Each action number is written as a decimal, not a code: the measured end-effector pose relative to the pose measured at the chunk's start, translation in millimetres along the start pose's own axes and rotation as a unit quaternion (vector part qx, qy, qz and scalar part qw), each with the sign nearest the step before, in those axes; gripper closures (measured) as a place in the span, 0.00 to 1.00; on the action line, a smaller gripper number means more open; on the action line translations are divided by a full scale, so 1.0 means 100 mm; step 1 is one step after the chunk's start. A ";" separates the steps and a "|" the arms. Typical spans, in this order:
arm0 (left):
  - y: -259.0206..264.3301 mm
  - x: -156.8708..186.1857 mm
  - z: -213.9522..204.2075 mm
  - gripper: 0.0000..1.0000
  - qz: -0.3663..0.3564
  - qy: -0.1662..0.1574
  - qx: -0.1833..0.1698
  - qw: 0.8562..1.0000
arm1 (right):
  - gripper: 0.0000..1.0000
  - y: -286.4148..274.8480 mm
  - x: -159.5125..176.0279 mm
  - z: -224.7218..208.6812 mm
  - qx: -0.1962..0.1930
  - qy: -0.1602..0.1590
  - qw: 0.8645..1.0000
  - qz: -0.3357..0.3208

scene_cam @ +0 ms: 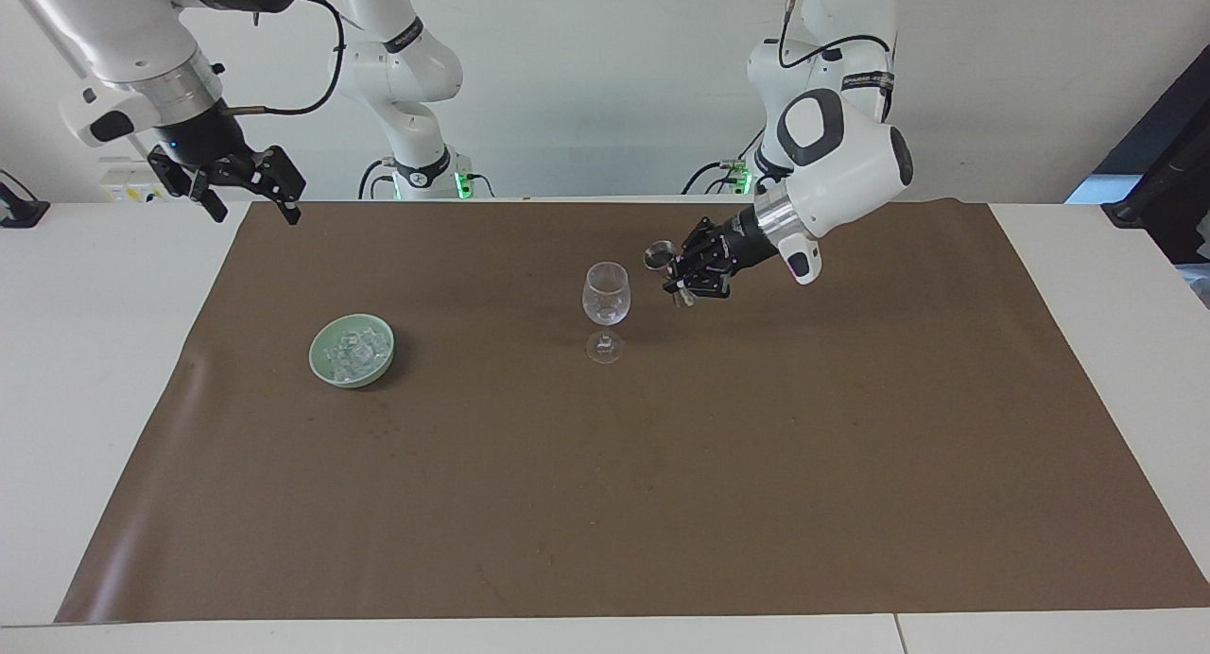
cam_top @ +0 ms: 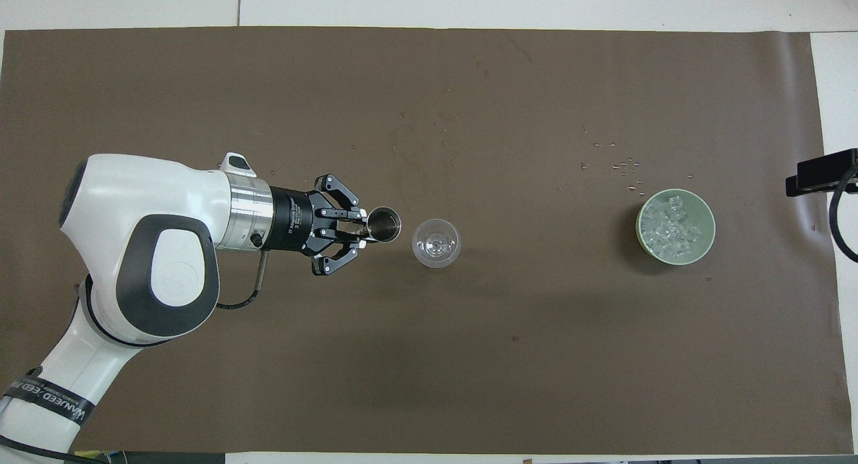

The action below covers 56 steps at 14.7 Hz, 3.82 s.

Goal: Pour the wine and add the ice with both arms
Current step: 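Tilt the jigger over the clear cup with the left gripper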

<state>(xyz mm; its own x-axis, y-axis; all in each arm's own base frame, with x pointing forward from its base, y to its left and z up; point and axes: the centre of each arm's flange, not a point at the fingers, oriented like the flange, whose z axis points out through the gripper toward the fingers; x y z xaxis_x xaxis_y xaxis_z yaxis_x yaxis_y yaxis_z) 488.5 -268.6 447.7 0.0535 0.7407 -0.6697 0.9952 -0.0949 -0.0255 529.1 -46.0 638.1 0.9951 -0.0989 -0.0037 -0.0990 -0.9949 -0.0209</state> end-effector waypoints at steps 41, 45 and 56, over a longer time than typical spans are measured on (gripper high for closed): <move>-0.47 -1.28 0.72 0.79 0.196 0.402 -0.086 0.890 | 0.00 0.00 0.00 0.00 0.000 0.000 1.000 0.000; -0.50 -1.37 0.66 0.79 0.209 0.432 -0.089 0.873 | 0.00 0.00 0.00 0.00 0.000 0.000 1.000 0.000; -0.65 -1.51 0.76 0.79 0.240 0.454 -0.087 0.854 | 0.00 0.01 0.00 0.00 0.000 0.000 1.000 0.001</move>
<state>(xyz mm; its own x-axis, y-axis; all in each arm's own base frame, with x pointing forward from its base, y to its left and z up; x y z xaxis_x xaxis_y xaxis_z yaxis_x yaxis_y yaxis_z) 409.0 -425.3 494.0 0.4221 0.8620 0.2805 0.8334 -0.4908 0.2541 529.1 -46.6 638.1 0.9950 -0.1001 -0.0037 -0.1001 -0.9948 -0.0209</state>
